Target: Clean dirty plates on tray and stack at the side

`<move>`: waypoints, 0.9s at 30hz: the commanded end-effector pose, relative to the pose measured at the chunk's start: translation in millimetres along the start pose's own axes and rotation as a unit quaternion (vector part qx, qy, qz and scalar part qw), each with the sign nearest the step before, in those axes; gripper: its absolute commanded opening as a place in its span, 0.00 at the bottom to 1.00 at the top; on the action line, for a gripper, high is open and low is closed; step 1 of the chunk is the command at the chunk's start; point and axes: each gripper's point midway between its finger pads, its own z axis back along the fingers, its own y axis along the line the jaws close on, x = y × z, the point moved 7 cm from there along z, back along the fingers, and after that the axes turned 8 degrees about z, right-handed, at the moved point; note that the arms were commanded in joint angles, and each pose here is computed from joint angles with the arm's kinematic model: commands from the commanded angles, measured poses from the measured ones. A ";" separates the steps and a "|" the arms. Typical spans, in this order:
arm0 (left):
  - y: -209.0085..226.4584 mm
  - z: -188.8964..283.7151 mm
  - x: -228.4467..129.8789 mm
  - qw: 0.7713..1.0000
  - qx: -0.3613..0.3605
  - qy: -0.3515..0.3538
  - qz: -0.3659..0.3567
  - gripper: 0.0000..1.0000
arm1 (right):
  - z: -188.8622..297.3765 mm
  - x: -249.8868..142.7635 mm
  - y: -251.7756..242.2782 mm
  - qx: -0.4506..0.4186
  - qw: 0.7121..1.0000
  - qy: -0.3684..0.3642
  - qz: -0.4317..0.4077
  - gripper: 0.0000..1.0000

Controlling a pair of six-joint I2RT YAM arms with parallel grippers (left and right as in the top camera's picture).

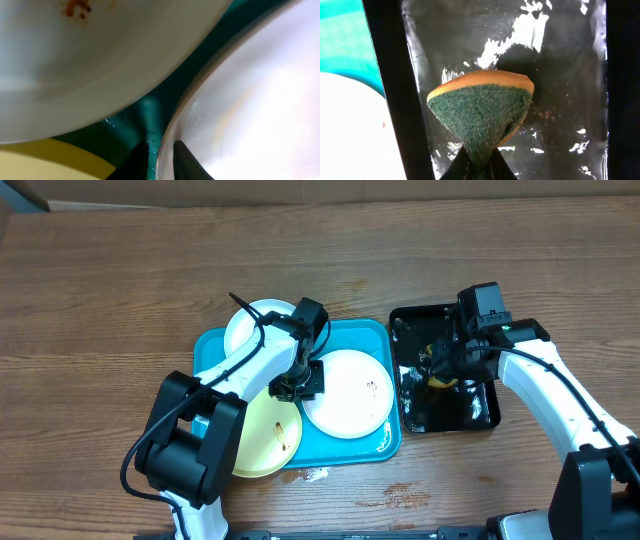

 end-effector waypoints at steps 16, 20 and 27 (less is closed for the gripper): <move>1.8 5.2 3.7 1.000 0.007 0.005 -0.008 0.32 | 10.8 6.1 -1.3 -0.023 0.996 -0.020 -0.089 0.04; 1.1 5.2 4.6 1.000 0.005 0.003 -0.009 0.04 | 10.7 6.3 -1.3 -0.023 0.996 -0.021 -0.088 0.04; 0.7 5.1 5.2 1.000 0.004 0.001 -0.009 0.04 | 10.6 4.2 0.4 -0.015 0.996 -0.013 -0.086 0.04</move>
